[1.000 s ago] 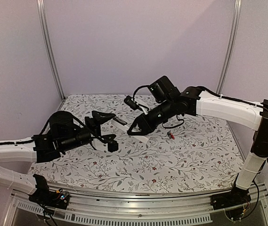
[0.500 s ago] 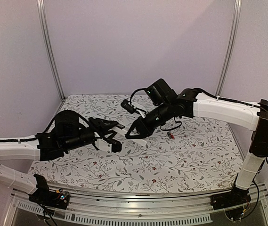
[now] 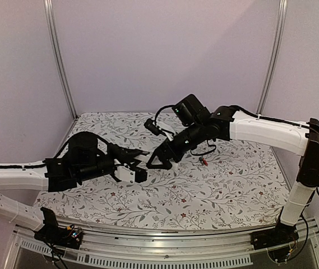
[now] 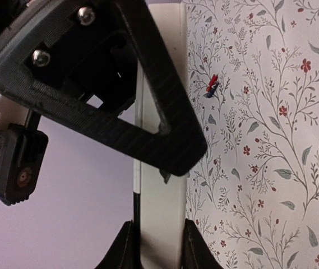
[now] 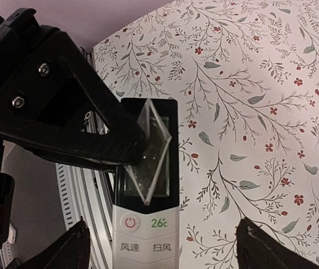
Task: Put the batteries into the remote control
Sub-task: Pass from the right arm to the left, then pass from the left arm to the right
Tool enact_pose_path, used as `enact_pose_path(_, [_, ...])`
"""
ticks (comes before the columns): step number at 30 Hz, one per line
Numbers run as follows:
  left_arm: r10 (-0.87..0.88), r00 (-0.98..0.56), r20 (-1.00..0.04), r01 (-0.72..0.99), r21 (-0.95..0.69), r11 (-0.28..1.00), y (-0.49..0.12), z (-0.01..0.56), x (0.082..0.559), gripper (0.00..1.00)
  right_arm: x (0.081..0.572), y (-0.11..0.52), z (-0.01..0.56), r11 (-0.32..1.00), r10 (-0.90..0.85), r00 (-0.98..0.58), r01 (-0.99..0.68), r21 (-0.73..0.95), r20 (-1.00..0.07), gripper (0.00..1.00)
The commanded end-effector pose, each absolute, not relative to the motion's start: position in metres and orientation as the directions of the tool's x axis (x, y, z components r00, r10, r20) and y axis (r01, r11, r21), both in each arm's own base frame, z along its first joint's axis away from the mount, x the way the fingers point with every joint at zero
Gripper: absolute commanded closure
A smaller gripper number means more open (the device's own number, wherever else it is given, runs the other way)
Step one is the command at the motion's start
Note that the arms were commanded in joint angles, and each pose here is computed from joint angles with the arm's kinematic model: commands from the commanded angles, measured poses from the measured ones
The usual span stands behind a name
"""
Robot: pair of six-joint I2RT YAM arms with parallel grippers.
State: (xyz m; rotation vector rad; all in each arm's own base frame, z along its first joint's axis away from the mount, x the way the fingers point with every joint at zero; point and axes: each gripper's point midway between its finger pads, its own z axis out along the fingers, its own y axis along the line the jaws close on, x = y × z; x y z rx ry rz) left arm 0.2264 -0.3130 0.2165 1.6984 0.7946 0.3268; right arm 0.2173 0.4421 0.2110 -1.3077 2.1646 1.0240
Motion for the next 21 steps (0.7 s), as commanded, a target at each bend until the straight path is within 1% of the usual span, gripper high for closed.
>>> enact_pose_path(1, [0.641,0.654,-0.401,0.469,0.88,0.071,-0.322,0.244,0.223,1.0,0.232,0.437,0.235,0.324,-0.537,-0.385,-0.916,0.237,-0.751,0.01])
enact_pose_path(3, [0.623,0.59,-0.514,0.565,0.814,0.138,-0.324,0.248,0.221,1.0,0.234,0.43,0.265,0.318,-0.481,-0.312,-0.933,0.169,-0.82,0.01])
enact_pose_path(6, [0.581,0.485,-0.654,0.701,0.688,0.189,-0.327,0.249,0.212,1.0,0.229,0.419,0.297,0.281,-0.395,-0.165,-0.958,0.052,-0.904,0.01])
enact_pose_path(8, [0.564,0.398,-0.724,0.78,0.59,0.208,-0.328,0.243,0.206,1.0,0.215,0.405,0.312,0.238,-0.345,-0.049,-0.971,-0.036,-0.937,0.01])
enact_pose_path(10, [0.535,0.311,-0.786,0.834,0.496,0.243,-0.33,0.244,0.203,1.0,0.201,0.389,0.331,0.199,-0.296,0.104,-0.966,-0.168,-0.949,0.01])
enact_pose_path(14, [0.465,0.134,-0.875,0.91,0.295,0.292,-0.332,0.251,0.203,1.0,0.185,0.367,0.34,0.162,-0.268,0.309,-0.919,-0.359,-0.912,0.01])
enact_pose_path(18, [0.419,-0.01,-0.908,0.957,0.112,0.266,-0.338,0.258,0.198,1.0,0.17,0.36,0.329,0.068,-0.295,0.416,-0.889,-0.453,-0.86,0.01])
enact_pose_path(20, [0.422,-0.065,-0.904,0.959,0.06,0.276,-0.341,0.257,0.2,1.0,0.166,0.358,0.317,-0.004,-0.317,0.525,-0.834,-0.552,-0.79,0.01])
enact_pose_path(21, [0.425,-0.09,-0.901,0.958,0.038,0.283,-0.342,0.256,0.201,1.0,0.166,0.358,0.311,-0.036,-0.323,0.592,-0.787,-0.616,-0.738,0.01])
